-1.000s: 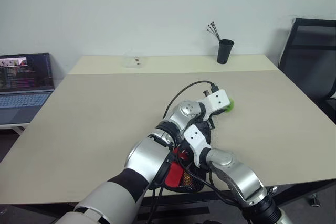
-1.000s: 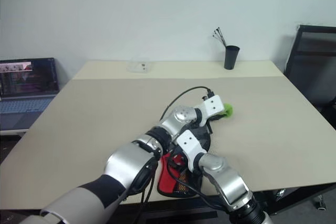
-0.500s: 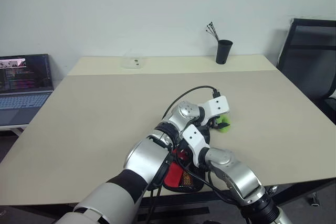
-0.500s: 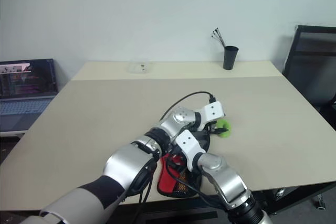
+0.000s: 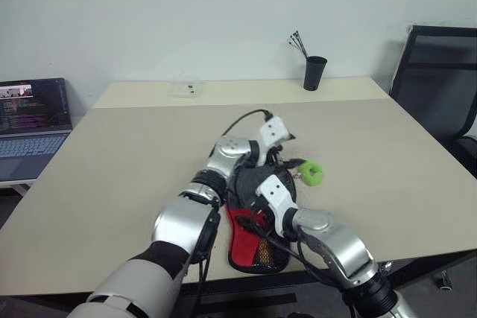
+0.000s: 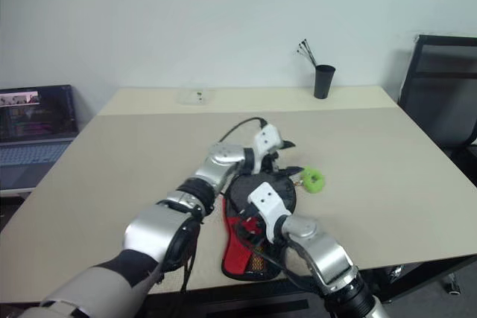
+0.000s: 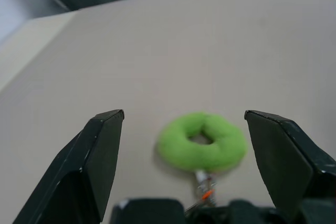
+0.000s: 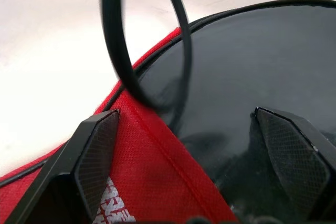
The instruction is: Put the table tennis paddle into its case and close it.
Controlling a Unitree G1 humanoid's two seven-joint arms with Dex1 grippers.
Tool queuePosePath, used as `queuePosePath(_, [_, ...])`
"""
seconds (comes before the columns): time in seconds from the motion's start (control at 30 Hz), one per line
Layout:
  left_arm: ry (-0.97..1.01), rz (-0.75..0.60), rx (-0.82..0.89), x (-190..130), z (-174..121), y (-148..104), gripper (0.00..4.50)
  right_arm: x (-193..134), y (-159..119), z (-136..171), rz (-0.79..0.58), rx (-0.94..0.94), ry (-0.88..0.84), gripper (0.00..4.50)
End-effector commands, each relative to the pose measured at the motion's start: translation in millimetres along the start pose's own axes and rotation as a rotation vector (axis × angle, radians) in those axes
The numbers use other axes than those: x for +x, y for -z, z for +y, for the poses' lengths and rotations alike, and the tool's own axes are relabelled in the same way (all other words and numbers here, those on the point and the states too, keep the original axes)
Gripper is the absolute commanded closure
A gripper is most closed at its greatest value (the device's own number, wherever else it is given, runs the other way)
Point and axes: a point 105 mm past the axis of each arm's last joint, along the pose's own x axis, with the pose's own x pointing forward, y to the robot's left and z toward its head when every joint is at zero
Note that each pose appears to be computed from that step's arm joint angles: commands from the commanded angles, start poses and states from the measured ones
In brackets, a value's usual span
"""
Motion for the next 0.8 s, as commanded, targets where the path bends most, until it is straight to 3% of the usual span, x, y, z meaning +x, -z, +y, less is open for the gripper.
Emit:
queuePosePath(0.03, [-0.071,-0.065,-0.001,-19,19,-9,0.49,-12,-3,7,-0.004,0.065,-0.067,0.00])
queuePosePath(0.27, [-0.124,-0.076,-0.072,-48,30,7,0.49,-34,-29,6,-0.073,0.056,-0.102,0.00])
queuePosePath(0.4, [-0.087,-0.080,-0.111,-53,21,18,0.49,-56,-44,-4,-0.115,0.041,-0.109,0.00])
queuePosePath(0.53, [-0.074,-0.076,-0.137,-53,10,29,0.49,-80,-48,-33,-0.130,0.037,-0.068,0.00])
queuePosePath(0.8, [-0.052,-0.022,-0.143,-49,-5,46,0.49,-99,-29,-100,-0.066,0.028,0.104,0.00])
